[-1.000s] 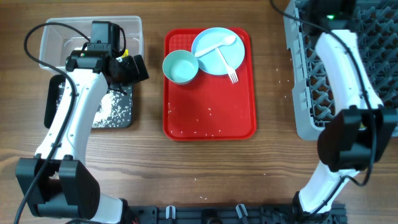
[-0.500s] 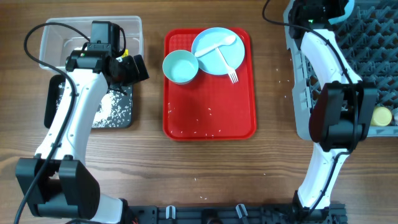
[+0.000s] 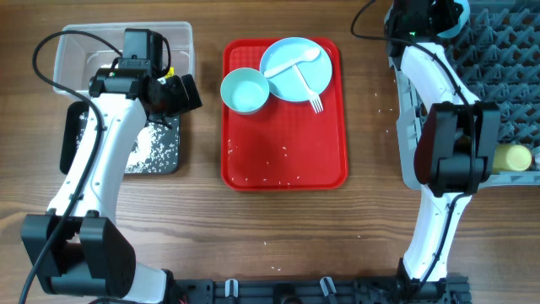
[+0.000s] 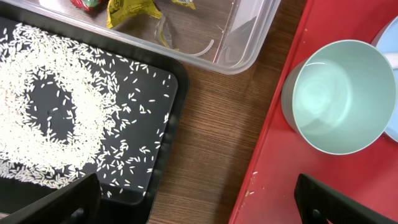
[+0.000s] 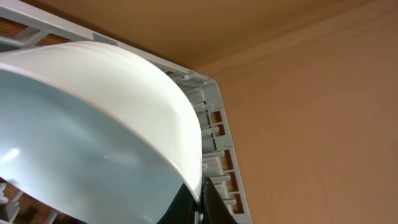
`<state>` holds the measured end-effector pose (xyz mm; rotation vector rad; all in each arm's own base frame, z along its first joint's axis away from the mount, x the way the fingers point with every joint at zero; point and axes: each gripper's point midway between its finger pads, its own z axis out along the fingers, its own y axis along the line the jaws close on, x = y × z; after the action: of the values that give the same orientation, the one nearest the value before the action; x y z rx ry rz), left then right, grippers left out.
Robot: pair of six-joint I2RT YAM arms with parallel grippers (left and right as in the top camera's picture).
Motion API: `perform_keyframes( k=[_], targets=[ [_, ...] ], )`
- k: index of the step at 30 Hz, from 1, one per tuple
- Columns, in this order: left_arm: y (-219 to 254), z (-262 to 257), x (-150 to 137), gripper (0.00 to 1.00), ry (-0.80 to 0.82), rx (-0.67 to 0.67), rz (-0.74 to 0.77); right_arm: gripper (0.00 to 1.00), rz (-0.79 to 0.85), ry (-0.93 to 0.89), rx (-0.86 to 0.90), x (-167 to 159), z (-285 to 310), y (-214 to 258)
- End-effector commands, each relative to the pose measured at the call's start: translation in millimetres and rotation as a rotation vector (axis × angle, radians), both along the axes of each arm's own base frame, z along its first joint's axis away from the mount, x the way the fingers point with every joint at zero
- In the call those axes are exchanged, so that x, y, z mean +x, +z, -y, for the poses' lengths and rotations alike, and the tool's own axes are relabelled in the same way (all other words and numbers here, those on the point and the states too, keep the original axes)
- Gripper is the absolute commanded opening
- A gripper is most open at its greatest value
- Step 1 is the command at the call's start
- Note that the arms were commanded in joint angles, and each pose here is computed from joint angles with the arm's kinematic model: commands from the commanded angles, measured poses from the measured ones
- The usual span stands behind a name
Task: Sort waste into correct bins and load items into the dishwasher rack
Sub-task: 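Move the right gripper back to the pale green bowl on the tray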
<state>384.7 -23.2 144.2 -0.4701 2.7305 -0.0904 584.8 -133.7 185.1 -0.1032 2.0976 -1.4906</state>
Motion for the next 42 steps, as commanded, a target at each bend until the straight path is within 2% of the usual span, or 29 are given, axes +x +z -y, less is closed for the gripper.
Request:
perform_keyframes(
  k=[1,3,6,17,21,27,32,39,42],
  targets=[
    [-3,-2,0,1.00,0.018,-0.002,-0.009,0.05,-0.042,-0.005,-0.010,0,-2,-15],
    [-3,-2,0,1.00,0.018,-0.002,-0.009,0.19,-0.043,0.004,-0.011,1,-8,-15],
    [-3,-2,0,1.00,0.018,-0.002,-0.009,0.63,-0.069,0.028,-0.015,2,-24,-18],
    [-3,-2,0,1.00,0.018,-0.002,-0.009,0.94,-0.149,-0.004,0.012,-20,-53,-42],
    [-3,-2,0,1.00,0.018,-0.002,-0.009,0.99,-0.111,-0.014,0.010,-22,-59,-31],
    [-3,-2,0,1.00,0.018,-0.002,-0.009,1.00,-0.025,-0.018,0.029,-25,-59,4],
    [-3,-2,0,1.00,0.018,-0.002,-0.009,1.00,0.039,0.052,0.126,-27,-84,22],
    [-3,-2,0,1.00,0.018,-0.002,-0.009,1.00,0.008,0.240,0.357,-28,-161,-2],
    [-3,-2,0,1.00,0.018,-0.002,-0.009,1.00,-0.045,0.291,0.515,-35,-188,-26]
  ],
)
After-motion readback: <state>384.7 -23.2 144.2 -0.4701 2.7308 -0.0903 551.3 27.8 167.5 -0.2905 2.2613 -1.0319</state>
